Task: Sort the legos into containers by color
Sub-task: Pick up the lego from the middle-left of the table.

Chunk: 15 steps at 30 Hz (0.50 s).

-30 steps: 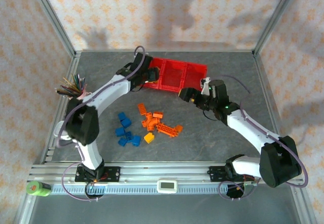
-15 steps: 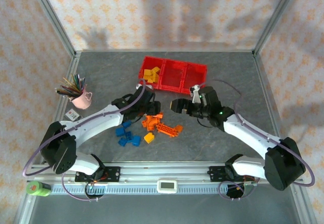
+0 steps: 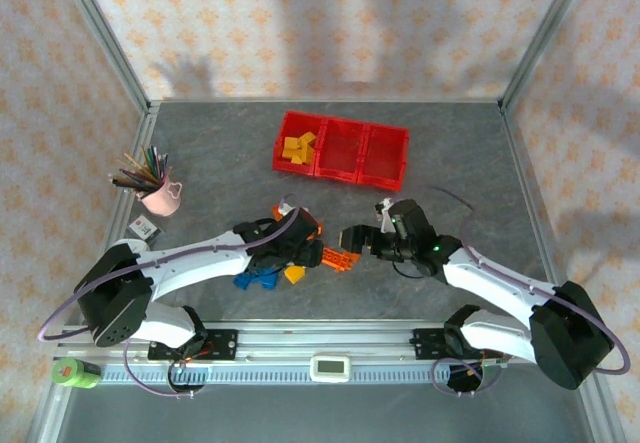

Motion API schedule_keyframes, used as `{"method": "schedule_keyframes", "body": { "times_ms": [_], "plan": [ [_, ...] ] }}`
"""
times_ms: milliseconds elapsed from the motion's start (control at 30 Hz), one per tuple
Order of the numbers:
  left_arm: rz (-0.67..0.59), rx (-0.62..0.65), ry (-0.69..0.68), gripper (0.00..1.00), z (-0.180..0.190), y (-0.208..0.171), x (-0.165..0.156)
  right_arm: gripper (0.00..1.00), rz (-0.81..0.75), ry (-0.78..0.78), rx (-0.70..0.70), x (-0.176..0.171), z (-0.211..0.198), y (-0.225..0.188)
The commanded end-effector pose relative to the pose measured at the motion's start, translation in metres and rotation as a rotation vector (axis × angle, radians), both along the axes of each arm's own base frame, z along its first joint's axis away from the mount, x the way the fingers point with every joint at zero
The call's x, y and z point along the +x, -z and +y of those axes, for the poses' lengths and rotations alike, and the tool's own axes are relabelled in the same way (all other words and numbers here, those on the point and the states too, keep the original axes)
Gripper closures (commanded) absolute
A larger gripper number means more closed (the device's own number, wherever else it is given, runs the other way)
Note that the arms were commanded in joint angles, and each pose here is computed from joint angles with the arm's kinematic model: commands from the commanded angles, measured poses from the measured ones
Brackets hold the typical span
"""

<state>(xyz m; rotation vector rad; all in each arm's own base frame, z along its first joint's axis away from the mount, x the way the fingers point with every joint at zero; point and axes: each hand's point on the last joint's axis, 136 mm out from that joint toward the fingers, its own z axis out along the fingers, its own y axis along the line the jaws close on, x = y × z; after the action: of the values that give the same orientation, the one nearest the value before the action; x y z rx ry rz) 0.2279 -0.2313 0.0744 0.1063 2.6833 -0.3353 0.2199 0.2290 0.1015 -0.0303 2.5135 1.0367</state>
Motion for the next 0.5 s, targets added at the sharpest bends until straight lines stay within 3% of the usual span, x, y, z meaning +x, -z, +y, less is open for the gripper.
{"method": "schedule_keyframes", "body": {
  "times_ms": [0,233,467],
  "plan": [
    [0.04,0.066,-0.052,0.24,0.016,0.015,-0.013,0.0,-0.044,0.037,0.018,0.005,-0.002,-0.008],
    [0.078,0.009,0.003,0.22,0.001,0.026,-0.026,0.0,-0.035,0.049,0.007,0.004,-0.005,-0.001],
    [0.101,0.067,0.043,0.25,-0.002,0.041,-0.034,0.0,-0.034,0.052,0.004,0.003,-0.006,0.002]
  ]
}}
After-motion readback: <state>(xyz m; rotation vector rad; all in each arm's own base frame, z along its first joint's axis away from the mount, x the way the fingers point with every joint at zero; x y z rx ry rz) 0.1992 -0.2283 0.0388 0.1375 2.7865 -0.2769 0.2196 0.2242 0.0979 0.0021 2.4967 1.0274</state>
